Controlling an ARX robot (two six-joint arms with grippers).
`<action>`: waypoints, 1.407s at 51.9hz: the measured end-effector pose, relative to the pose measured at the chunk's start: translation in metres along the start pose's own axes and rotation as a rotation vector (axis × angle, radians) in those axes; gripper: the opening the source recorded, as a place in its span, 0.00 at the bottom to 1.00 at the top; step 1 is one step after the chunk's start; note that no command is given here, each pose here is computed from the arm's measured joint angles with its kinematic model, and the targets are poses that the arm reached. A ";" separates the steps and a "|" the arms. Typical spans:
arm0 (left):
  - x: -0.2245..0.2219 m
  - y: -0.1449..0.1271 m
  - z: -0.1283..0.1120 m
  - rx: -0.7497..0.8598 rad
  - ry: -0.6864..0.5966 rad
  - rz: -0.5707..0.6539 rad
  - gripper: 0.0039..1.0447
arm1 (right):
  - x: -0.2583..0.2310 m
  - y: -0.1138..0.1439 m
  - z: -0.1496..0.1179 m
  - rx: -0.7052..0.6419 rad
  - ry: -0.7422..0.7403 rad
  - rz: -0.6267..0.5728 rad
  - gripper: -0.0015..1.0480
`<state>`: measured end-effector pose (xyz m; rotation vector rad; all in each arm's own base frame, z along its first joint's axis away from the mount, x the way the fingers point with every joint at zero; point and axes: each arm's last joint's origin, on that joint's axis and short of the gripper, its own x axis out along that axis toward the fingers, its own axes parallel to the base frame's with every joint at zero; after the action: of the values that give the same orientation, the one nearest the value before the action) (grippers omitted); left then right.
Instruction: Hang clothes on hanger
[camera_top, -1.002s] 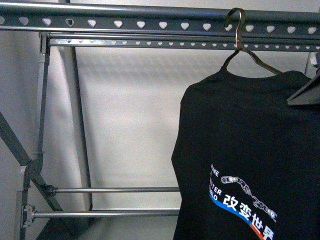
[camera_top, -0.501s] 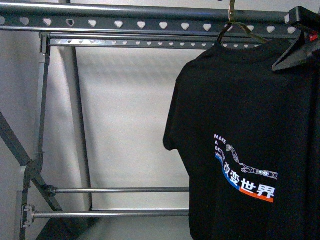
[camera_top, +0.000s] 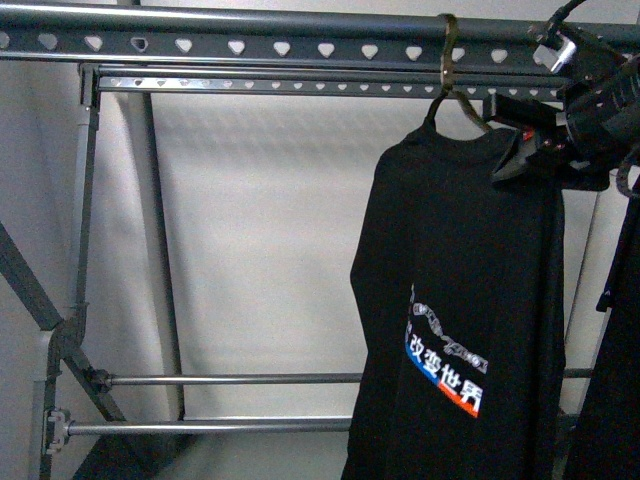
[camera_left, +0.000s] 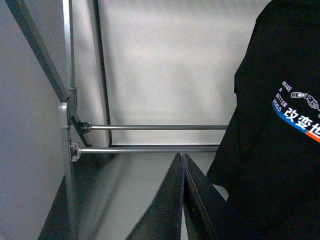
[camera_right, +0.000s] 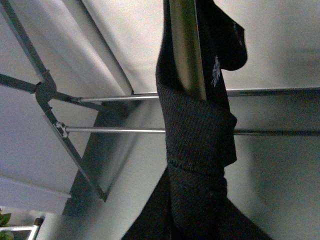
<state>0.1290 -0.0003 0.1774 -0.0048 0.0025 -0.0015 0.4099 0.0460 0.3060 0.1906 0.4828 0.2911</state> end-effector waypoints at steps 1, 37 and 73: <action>0.000 0.000 0.000 0.000 0.000 0.000 0.03 | 0.000 0.001 -0.002 0.000 -0.002 0.004 0.17; -0.019 0.000 -0.005 0.003 -0.025 0.000 0.03 | -0.218 0.036 -0.213 -0.250 -0.661 -0.131 0.93; -0.032 0.000 -0.008 0.003 -0.019 0.002 0.03 | -0.219 -0.006 -0.268 -0.202 -0.483 -0.290 0.02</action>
<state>0.0968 -0.0001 0.1696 -0.0021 -0.0162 0.0004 0.0976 0.0004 0.1653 -0.0101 -0.0021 0.0038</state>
